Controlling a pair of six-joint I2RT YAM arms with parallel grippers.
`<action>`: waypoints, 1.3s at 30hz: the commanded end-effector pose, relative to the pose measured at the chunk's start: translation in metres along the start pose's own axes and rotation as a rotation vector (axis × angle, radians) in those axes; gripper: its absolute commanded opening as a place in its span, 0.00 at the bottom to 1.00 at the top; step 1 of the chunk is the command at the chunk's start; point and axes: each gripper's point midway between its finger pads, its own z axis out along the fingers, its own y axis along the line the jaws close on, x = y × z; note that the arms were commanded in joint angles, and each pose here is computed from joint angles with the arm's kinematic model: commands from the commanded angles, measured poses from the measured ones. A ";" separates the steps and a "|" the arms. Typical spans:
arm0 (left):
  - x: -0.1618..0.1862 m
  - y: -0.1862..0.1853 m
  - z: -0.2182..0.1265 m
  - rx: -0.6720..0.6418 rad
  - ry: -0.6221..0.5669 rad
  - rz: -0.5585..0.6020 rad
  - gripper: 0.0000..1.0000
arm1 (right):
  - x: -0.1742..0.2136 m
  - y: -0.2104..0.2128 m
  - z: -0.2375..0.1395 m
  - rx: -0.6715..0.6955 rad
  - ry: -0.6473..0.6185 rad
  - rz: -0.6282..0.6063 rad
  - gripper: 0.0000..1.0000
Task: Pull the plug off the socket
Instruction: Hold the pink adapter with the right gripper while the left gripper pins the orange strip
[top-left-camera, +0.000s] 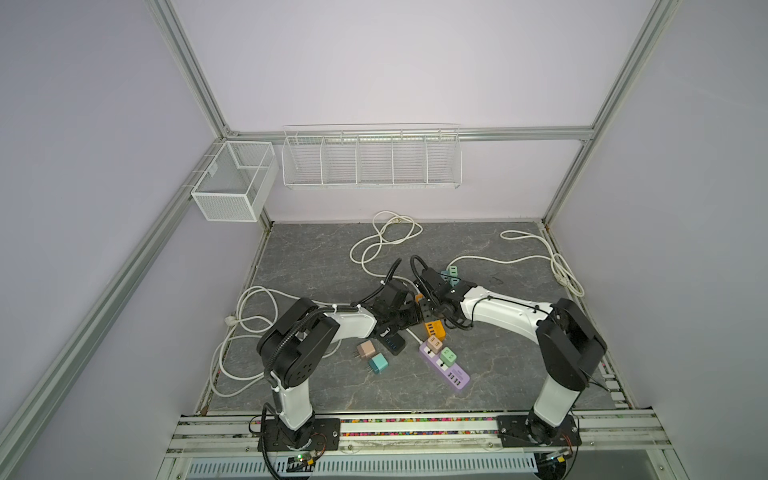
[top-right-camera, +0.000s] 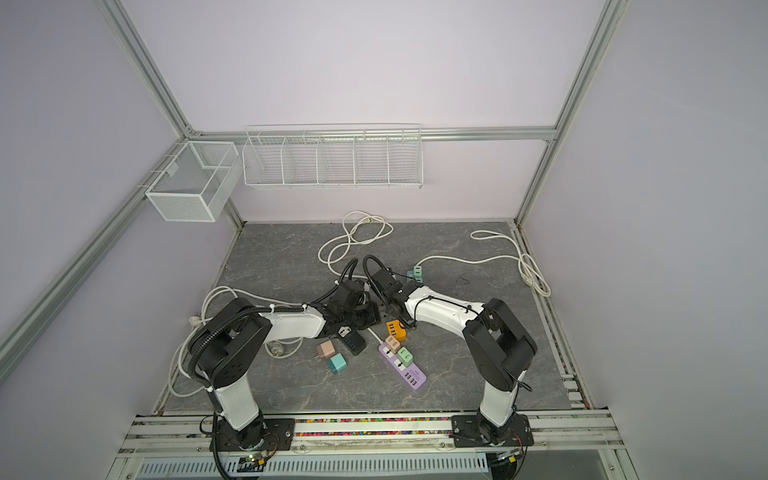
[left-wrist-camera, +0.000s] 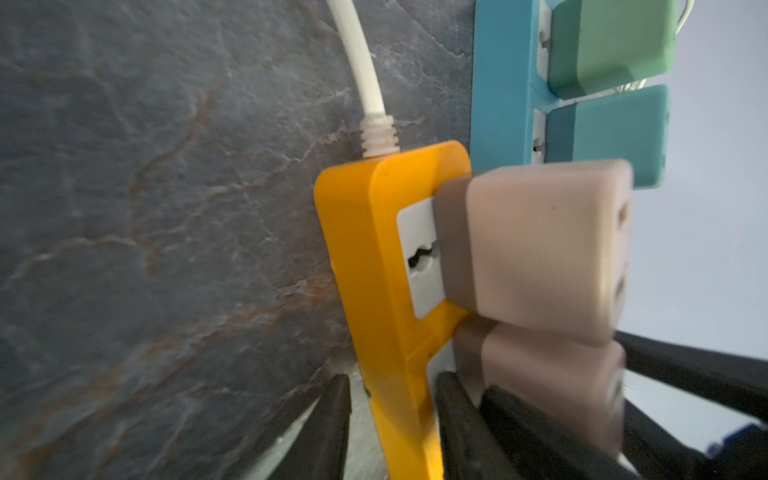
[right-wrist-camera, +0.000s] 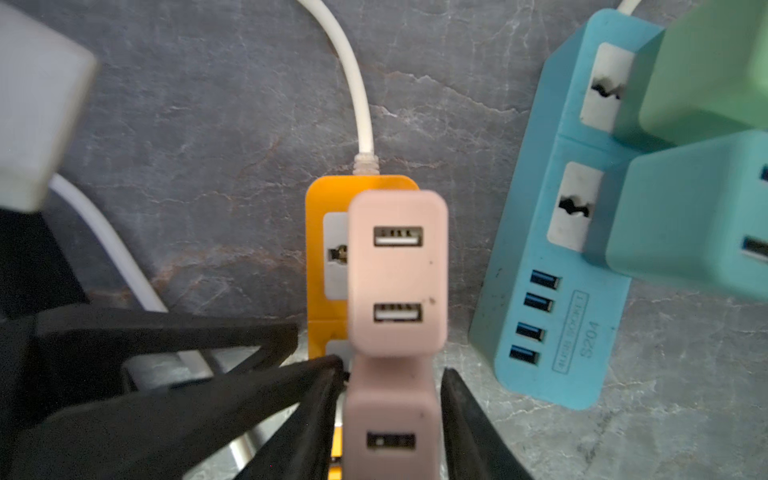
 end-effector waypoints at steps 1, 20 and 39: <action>0.003 0.001 0.006 -0.013 0.017 0.013 0.36 | 0.003 -0.002 -0.008 -0.017 0.010 0.020 0.45; 0.013 0.018 0.007 -0.058 0.019 -0.001 0.35 | 0.023 -0.002 0.011 -0.007 0.073 0.013 0.38; 0.026 0.038 0.006 -0.118 0.013 -0.016 0.34 | 0.020 0.007 0.006 -0.028 0.068 -0.006 0.29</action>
